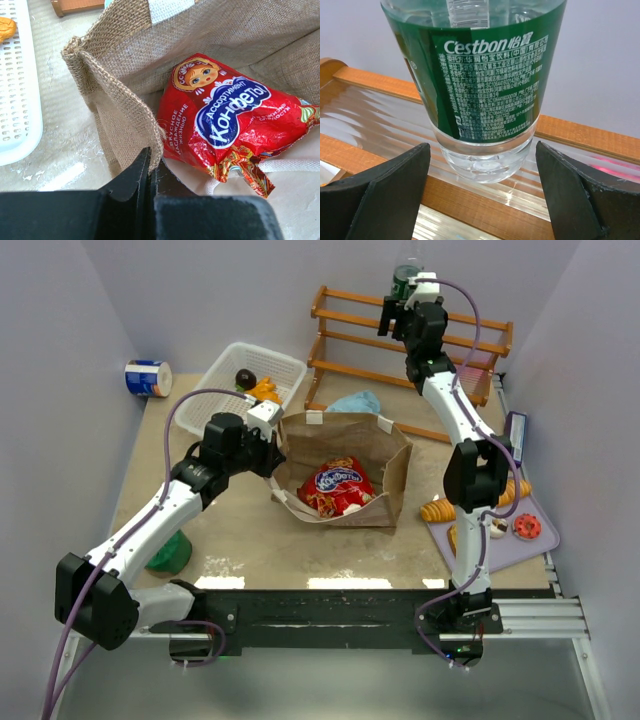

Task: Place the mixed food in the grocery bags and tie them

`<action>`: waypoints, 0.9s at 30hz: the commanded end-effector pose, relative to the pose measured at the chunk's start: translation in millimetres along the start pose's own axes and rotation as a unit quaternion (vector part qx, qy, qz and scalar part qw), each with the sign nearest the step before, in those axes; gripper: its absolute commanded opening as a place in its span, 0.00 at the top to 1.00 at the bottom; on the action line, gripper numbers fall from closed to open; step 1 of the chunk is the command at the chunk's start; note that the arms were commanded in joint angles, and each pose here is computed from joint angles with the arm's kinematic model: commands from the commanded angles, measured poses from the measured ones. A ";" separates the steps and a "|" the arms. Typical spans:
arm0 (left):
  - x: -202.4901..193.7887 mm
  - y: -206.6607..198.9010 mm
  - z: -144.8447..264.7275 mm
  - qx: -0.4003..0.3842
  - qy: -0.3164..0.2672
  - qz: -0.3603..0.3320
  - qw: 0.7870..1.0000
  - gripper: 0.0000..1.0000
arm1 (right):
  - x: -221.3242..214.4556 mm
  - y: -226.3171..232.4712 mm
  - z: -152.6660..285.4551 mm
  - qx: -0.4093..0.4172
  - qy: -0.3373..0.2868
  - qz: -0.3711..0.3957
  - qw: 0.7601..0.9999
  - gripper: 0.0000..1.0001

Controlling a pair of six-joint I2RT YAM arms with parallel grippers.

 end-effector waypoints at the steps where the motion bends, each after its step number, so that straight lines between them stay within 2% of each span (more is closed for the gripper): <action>1: -1.5 1.3 2.4 0.004 0.002 -0.007 1.000 1.00 | 18.5 -0.1 1.3 -0.006 -0.036 -0.019 0.999 0.16; 9: -0.5 1.3 3.1 0.004 0.001 -0.008 1.000 1.00 | 28.6 7.2 4.5 0.016 -0.049 -0.029 0.998 0.47; 12: 1.8 0.6 5.1 0.003 -0.004 -0.009 1.000 1.00 | 42.8 13.1 13.2 0.030 -0.056 -0.031 0.998 0.62; 13: 3.8 0.0 7.1 0.003 -0.009 -0.010 1.000 1.00 | 48.9 15.4 16.2 0.036 -0.058 -0.030 0.997 0.72; 16: 2.6 -0.5 6.7 0.001 -0.008 -0.008 1.000 1.00 | 79.9 23.2 34.3 0.057 -0.075 -0.027 0.995 0.87; 21: 2.5 -3.4 5.3 -0.011 -0.008 -0.005 1.000 1.00 | 128.7 32.9 72.9 0.085 -0.106 -0.005 0.991 0.94; 27: 2.4 -2.1 5.3 -0.006 -0.008 -0.005 1.000 1.00 | 154.6 39.0 107.8 0.112 -0.126 0.005 0.986 1.00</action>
Point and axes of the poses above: each gripper's point midway between its finger pads, its own z axis back along the fingers, its own y axis along the line the jaws close on, x = y × z, the point moved 5 cm from there along z, back along the fingers, and after that the axes turned 10 degrees about -z, right-handed, at the moved point
